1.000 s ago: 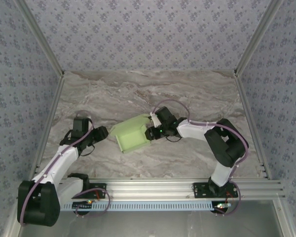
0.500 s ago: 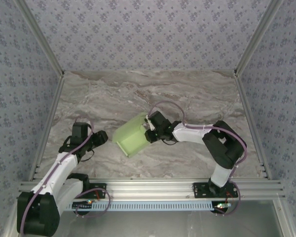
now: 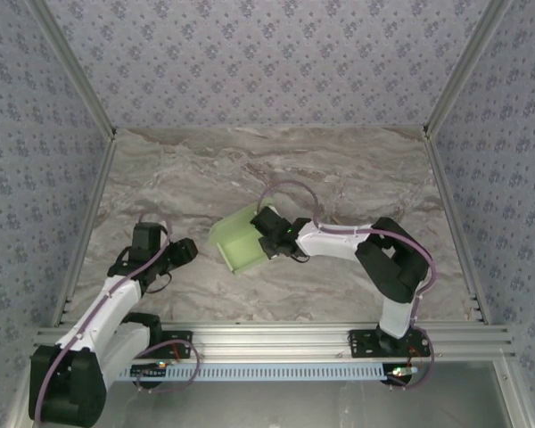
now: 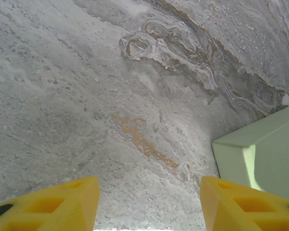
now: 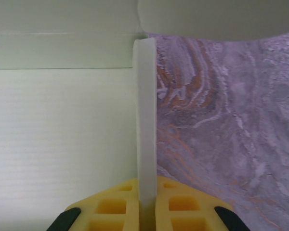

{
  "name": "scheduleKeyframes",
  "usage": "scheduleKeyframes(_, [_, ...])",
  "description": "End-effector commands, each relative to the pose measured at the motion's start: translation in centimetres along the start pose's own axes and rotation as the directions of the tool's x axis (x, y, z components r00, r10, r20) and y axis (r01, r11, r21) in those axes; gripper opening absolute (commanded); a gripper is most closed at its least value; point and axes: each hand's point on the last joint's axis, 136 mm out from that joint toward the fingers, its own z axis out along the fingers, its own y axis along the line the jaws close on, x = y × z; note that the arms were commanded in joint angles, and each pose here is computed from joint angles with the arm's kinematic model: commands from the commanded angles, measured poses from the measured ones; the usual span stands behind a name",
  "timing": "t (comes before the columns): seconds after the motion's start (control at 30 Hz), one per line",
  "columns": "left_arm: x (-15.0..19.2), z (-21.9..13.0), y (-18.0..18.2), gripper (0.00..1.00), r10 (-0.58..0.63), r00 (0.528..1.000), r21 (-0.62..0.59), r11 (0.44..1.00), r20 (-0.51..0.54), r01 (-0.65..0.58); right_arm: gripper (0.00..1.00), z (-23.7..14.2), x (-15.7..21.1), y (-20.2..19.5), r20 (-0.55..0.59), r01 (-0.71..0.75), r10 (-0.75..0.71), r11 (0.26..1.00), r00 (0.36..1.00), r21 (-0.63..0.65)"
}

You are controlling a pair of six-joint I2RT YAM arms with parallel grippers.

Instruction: Fold the paper box

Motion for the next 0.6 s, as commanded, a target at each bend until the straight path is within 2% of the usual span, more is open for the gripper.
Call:
scheduleKeyframes(0.0, [0.4, 0.2, -0.3, 0.57, 0.023, 1.0, 0.015, 1.0, -0.011, -0.022, 0.09, 0.7, 2.0, -1.8, -0.078, 0.027, -0.019, 0.994, 0.997, 0.106])
scheduleKeyframes(0.23, [0.1, 0.2, -0.8, 0.57, 0.045, 0.999, 0.019, 0.999, -0.006, -0.045, 0.2, -0.4, -0.1, -0.7, -0.019, -0.035, 0.035, 0.999, 0.999, -0.009])
scheduleKeyframes(0.43, [0.0, 0.2, -1.0, 0.57, 0.057, 0.998, 0.016, 0.998, -0.009, -0.057, 0.4, -1.7, -1.7, 0.3, 0.02, -0.092, 0.096, 0.986, 0.995, -0.138])
scheduleKeyframes(0.57, [-0.2, 0.4, -1.4, 0.57, 0.063, 0.998, 0.024, 0.998, -0.009, -0.062, 0.48, -2.2, -2.1, 0.6, 0.028, -0.114, 0.121, 0.974, 0.992, -0.195])
